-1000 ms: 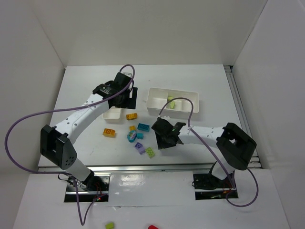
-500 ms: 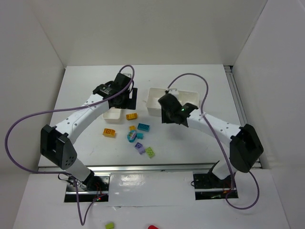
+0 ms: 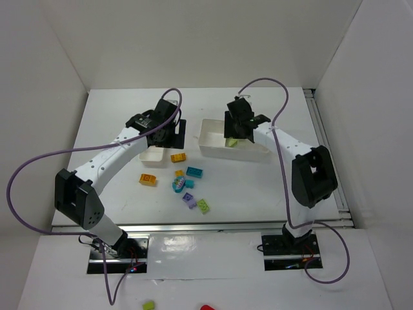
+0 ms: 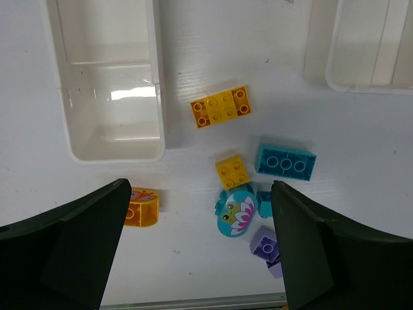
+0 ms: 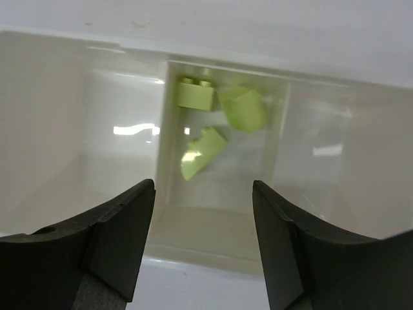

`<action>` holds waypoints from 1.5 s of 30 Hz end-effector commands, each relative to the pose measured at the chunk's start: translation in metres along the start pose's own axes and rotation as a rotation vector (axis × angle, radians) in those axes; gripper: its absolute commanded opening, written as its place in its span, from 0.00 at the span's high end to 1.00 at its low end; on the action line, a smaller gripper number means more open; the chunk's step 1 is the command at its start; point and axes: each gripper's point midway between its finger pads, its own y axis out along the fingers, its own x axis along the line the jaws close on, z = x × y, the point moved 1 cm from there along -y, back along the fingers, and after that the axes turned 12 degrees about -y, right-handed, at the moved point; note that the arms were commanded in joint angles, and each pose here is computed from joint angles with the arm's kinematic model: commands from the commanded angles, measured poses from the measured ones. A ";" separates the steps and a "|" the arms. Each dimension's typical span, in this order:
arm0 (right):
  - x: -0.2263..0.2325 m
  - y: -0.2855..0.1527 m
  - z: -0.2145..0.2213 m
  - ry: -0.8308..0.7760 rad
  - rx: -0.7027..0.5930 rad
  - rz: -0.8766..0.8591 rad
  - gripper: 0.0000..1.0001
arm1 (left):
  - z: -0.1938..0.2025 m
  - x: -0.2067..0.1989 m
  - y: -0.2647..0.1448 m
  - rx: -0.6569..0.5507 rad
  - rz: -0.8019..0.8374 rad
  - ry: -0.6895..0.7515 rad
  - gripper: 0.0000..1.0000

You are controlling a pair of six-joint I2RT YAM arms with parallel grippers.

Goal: Sort the legos into containers by color

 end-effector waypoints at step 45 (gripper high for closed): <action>0.060 -0.110 0.042 -0.100 -0.146 -0.185 0.65 | -0.003 0.019 0.000 -0.030 -0.086 -0.024 0.00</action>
